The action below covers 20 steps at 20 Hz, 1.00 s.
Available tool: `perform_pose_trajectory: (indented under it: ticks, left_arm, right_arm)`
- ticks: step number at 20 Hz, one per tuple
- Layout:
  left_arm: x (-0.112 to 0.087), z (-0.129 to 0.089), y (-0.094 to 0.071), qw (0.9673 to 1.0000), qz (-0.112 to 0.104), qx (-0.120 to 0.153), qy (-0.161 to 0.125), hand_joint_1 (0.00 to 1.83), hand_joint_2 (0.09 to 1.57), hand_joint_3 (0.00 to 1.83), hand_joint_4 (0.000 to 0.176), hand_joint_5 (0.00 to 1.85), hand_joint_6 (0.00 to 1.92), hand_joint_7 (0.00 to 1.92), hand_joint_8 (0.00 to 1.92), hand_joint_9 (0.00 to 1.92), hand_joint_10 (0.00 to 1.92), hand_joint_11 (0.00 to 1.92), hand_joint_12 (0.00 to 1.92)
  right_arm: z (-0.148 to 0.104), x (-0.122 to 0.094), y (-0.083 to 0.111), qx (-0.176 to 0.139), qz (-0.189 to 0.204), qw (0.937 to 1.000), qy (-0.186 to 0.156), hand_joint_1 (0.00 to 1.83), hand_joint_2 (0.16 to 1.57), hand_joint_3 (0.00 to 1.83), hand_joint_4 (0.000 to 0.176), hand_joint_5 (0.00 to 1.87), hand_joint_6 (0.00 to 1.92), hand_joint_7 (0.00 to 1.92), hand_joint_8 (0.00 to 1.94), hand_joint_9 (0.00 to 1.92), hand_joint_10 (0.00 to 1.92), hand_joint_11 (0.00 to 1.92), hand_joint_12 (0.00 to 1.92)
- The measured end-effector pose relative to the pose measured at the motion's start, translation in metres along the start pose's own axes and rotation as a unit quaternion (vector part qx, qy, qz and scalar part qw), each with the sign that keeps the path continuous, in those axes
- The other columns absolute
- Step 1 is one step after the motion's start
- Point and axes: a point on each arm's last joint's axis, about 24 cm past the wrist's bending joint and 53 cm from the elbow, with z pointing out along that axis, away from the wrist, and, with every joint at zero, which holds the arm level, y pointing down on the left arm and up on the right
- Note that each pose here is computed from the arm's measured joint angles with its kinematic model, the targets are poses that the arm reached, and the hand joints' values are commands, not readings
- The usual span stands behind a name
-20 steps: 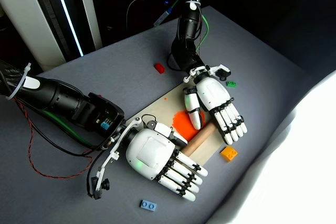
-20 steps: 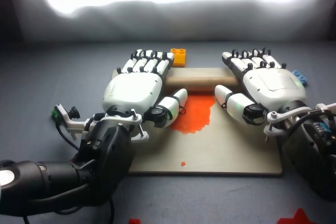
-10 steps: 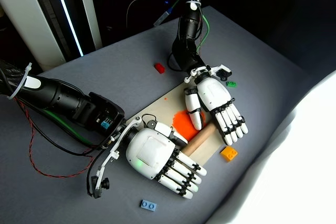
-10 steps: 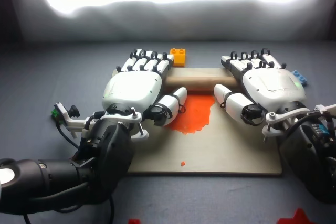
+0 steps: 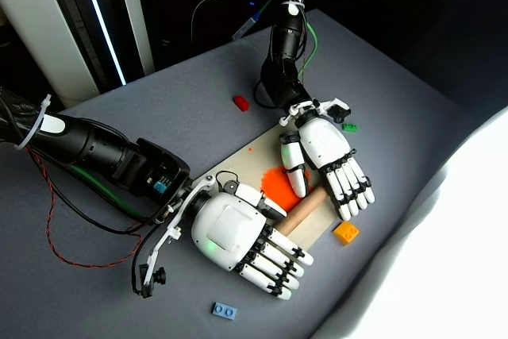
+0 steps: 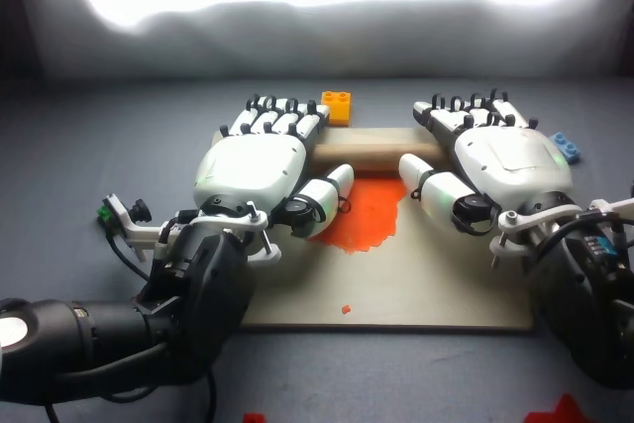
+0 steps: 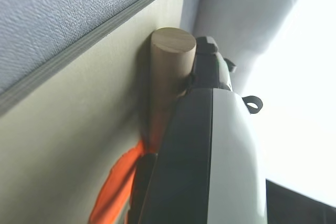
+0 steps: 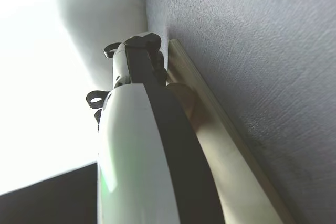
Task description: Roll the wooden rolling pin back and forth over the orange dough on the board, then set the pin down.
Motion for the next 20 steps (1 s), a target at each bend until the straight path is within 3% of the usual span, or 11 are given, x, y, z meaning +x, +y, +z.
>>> perform_pose_trajectory:
  ticks: [11, 20]
  left_arm:
    - [0.001, -0.002, 0.001, 1.0, 0.0, 0.002, 0.001, 0.0, 1.53, 0.0, 0.0, 0.16, 0.0, 0.17, 0.0, 0.1, 0.0, 0.0, 0.03]
    - [0.002, -0.003, 0.0, 1.0, 0.0, 0.003, 0.002, 0.0, 1.53, 0.0, 0.0, 0.15, 0.0, 0.15, 0.0, 0.09, 0.0, 0.0, 0.01]
  right_arm:
    - [-0.007, 0.006, 0.008, -0.007, 0.007, 0.9999, 0.001, 0.0, 1.57, 0.0, 0.0, 0.33, 0.02, 0.35, 0.0, 0.25, 0.0, 0.0, 0.6]
    - [-0.019, 0.012, 0.01, -0.013, 0.001, 0.9999, 0.004, 0.0, 1.57, 0.0, 0.0, 0.32, 0.01, 0.36, 0.0, 0.29, 0.01, 0.0, 0.7]
